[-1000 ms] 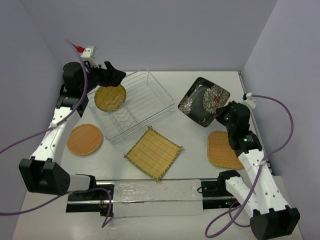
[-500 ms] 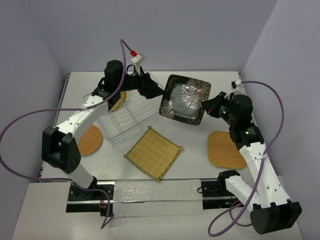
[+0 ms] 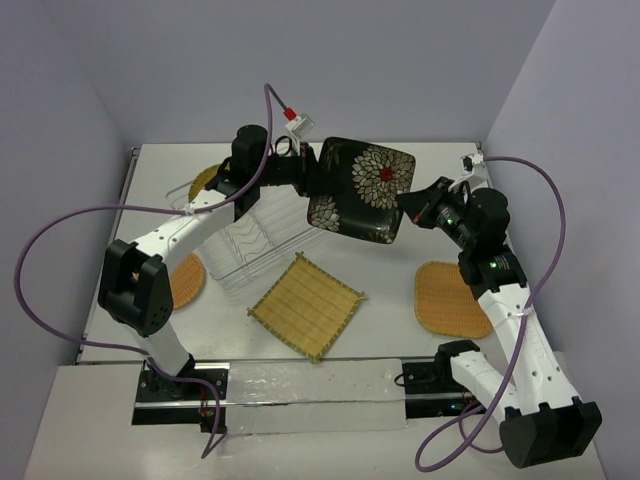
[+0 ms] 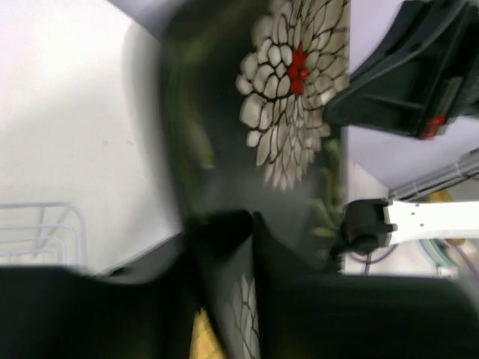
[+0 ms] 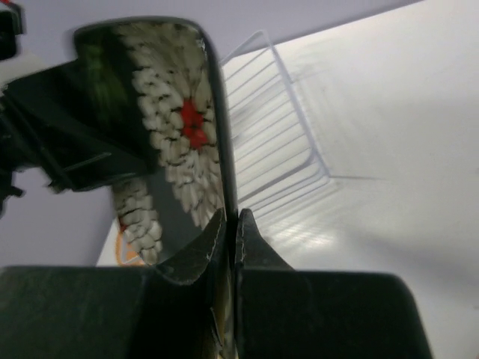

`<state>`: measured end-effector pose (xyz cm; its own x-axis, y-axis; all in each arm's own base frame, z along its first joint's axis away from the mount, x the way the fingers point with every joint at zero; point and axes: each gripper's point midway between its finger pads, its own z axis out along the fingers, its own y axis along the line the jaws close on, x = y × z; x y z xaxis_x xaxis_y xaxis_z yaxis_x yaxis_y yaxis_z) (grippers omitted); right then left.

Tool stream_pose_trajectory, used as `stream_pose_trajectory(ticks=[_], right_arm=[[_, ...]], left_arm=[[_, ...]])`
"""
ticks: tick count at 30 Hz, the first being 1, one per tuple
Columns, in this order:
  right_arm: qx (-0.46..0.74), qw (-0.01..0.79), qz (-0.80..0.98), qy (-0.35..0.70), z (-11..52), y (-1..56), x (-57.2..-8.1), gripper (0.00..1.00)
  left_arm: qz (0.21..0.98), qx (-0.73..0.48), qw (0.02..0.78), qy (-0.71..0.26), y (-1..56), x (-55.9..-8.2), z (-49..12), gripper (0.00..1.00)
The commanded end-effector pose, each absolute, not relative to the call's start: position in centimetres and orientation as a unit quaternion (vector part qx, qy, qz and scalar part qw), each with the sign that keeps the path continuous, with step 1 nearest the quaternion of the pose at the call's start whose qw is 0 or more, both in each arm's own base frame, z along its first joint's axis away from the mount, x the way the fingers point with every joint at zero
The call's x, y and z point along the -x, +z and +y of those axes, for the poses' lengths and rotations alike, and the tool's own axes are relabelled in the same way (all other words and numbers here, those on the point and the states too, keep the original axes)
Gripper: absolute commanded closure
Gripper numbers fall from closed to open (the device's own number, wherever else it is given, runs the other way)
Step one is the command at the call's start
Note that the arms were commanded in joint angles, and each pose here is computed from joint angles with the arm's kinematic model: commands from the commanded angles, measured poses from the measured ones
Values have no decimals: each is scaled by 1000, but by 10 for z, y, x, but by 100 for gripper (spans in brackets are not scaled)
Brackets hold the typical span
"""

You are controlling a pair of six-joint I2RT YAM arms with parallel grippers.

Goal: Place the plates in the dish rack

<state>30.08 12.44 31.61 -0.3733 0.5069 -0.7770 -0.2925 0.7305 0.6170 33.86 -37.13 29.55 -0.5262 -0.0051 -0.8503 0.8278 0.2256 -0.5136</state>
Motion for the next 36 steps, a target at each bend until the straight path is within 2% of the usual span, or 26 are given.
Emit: stream_pose_trajectory(ticks=[1,5,6,7,10,12,14,20,25,31,36], right_arm=[[-34,632,648,425,135,395,-290,100],[-37,631,659,408,132,382,-298,100],[-35,628,665,403,132,378,-300,96],[-30,627,670,396,131,375,-303,80],[-30,612,693,380,132,359,-313,53],[-24,608,704,366,130,352,-318,31],[-31,598,724,344,125,343,-323,20],[-51,610,740,278,103,332,-332,14],[-56,601,760,242,93,319,-338,13],[-61,587,777,218,87,305,-348,13],[-69,578,787,203,83,297,-355,13]], left_arm=[[642,-316,449,-535,343,-346,-369,98],[642,-301,503,-494,362,-353,-352,100],[643,-296,514,-485,367,-355,-348,100],[640,-293,531,-472,374,-358,-342,100],[635,-307,560,-435,388,-364,-324,100],[641,-337,571,-386,388,-365,-306,100],[649,-341,598,-322,402,-373,-284,100],[670,-407,609,-117,401,-377,-205,100],[675,-461,575,41,382,-374,-138,100],[685,-440,567,125,403,-382,-91,100],[729,-443,498,159,371,-410,-74,100]])
